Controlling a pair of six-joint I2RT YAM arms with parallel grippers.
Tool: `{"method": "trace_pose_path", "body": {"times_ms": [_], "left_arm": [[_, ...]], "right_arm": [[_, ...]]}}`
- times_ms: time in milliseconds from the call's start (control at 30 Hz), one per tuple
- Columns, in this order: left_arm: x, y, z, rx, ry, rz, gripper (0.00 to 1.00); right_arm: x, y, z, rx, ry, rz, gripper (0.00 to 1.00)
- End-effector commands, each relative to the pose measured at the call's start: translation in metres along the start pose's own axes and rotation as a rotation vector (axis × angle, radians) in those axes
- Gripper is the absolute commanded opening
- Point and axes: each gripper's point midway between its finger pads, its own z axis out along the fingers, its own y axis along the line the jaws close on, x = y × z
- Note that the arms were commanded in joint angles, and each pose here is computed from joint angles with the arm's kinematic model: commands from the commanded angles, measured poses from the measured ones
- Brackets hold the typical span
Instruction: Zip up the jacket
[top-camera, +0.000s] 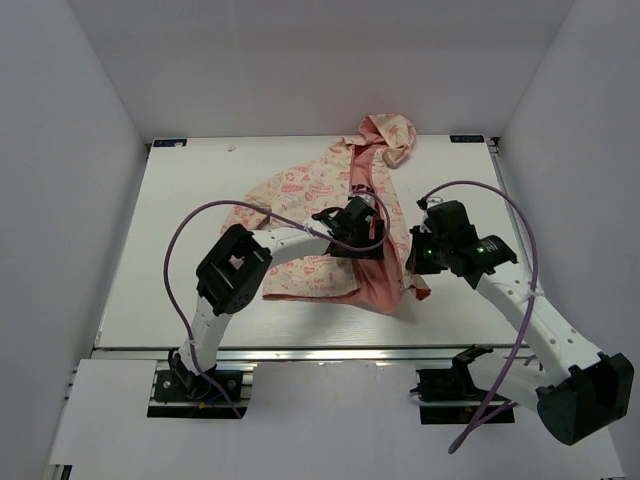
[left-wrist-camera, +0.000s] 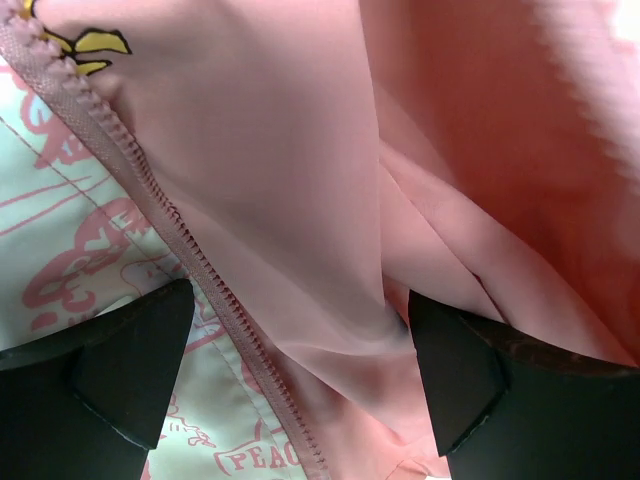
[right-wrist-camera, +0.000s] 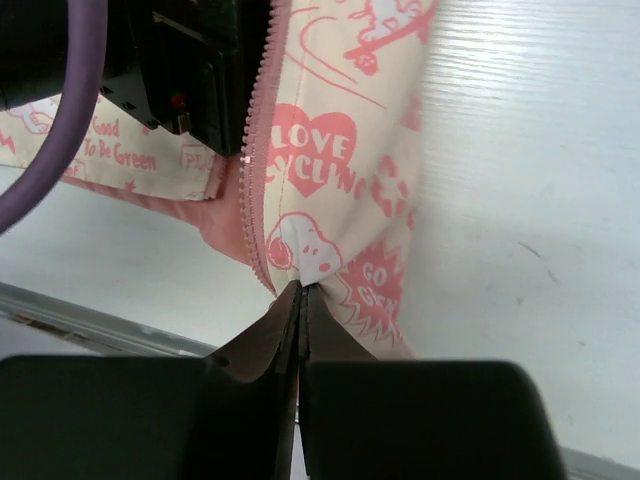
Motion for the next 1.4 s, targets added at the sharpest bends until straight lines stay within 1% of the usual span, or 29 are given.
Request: {"method": "trace_pose_path", "body": {"times_ms": [0,133,233,267,333,367,433,467,533,567,600,633,700,733,767,800,833,900,933,967,1033,1067,1100,1133,1167,1300,1333,1367], "left_arm": [[0.039,0.037,0.022,-0.131,0.118,-0.019,0.98],[0.044,0.04,0.028,-0.149,0.137,-0.027,0.98],[0.041,0.038,0.03,-0.154,0.137,-0.03,0.98],[0.043,0.041,0.031,-0.17,0.151,-0.028,0.98],[0.042,0.042,0.032,-0.188,0.151,-0.027,0.98],[0.042,0.044,0.033,-0.2,0.159,-0.025,0.98],[0.041,0.047,0.033,-0.222,0.156,-0.023,0.98],[0.042,0.05,0.032,-0.24,0.163,-0.024,0.98],[0.043,0.052,0.032,-0.253,0.163,-0.034,0.98],[0.043,0.052,0.031,-0.253,0.167,-0.038,0.98],[0.044,0.05,0.03,-0.251,0.175,-0.038,0.98],[0.044,0.05,0.028,-0.249,0.182,-0.041,0.98],[0.047,0.049,0.019,-0.253,0.206,-0.044,0.98],[0.048,0.05,0.014,-0.261,0.213,-0.052,0.98],[0.05,0.052,0.004,-0.269,0.22,-0.063,0.98],[0.057,0.058,0.003,-0.293,0.237,-0.073,0.98],[0.054,0.059,-0.011,-0.307,0.231,-0.076,0.98],[0.061,0.069,-0.026,-0.35,0.24,-0.096,0.98],[0.055,0.066,-0.04,-0.338,0.218,-0.103,0.98],[0.057,0.067,-0.049,-0.339,0.22,-0.114,0.98],[0.063,0.073,-0.062,-0.343,0.217,-0.124,0.98],[0.056,0.069,-0.075,-0.327,0.189,-0.134,0.98],[0.054,0.07,-0.081,-0.329,0.177,-0.134,0.98],[0.056,0.074,-0.086,-0.343,0.174,-0.141,0.98],[0.051,0.073,-0.095,-0.337,0.15,-0.146,0.98],[0.052,0.072,-0.104,-0.305,0.14,-0.133,0.98],[0.053,0.07,-0.106,-0.29,0.144,-0.128,0.98],[0.052,0.069,-0.105,-0.277,0.136,-0.118,0.98]], "right_arm": [[-0.01,-0.009,-0.03,0.064,-0.045,0.003,0.0],[-0.007,-0.012,-0.042,0.083,-0.047,0.007,0.0],[0.002,-0.001,-0.042,0.006,-0.016,-0.022,0.0],[0.008,0.01,-0.043,-0.068,0.007,-0.055,0.0],[0.008,0.017,-0.047,-0.108,-0.001,-0.068,0.0],[0.008,0.026,-0.049,-0.165,-0.001,-0.082,0.0],[0.012,0.032,-0.05,-0.204,0.01,-0.086,0.0],[0.011,0.039,-0.05,-0.25,-0.002,-0.093,0.0],[0.019,0.046,-0.043,-0.303,0.006,-0.088,0.0],[0.02,0.058,-0.042,-0.382,0.008,-0.094,0.0],[0.028,0.061,-0.036,-0.409,0.041,-0.087,0.0],[0.043,0.057,-0.025,-0.408,0.089,-0.072,0.0],[0.051,0.046,-0.008,-0.351,0.108,-0.048,0.0],[0.062,0.037,0.002,-0.31,0.136,-0.023,0.0],[0.062,0.025,0.013,-0.238,0.132,-0.007,0.0],[0.064,0.02,0.019,-0.212,0.136,0.0,0.0],[0.074,0.008,0.029,-0.145,0.155,0.027,0.0],[0.081,0.001,0.038,-0.114,0.171,0.045,0.0],[0.08,0.001,0.044,-0.11,0.161,0.062,0.0],[0.092,-0.003,0.051,-0.102,0.193,0.071,0.0],[0.096,-0.001,0.062,-0.122,0.193,0.076,0.0],[0.1,-0.002,0.066,-0.12,0.2,0.088,0.0],[0.112,-0.005,0.074,-0.111,0.239,0.092,0.0],[0.114,-0.007,0.079,-0.104,0.242,0.098,0.0],[0.124,-0.01,0.085,-0.089,0.284,0.105,0.0],[0.13,-0.018,0.106,-0.039,0.318,0.131,0.0],[0.127,-0.025,0.111,0.014,0.309,0.142,0.0],[0.131,-0.03,0.116,0.052,0.34,0.153,0.0]]}}
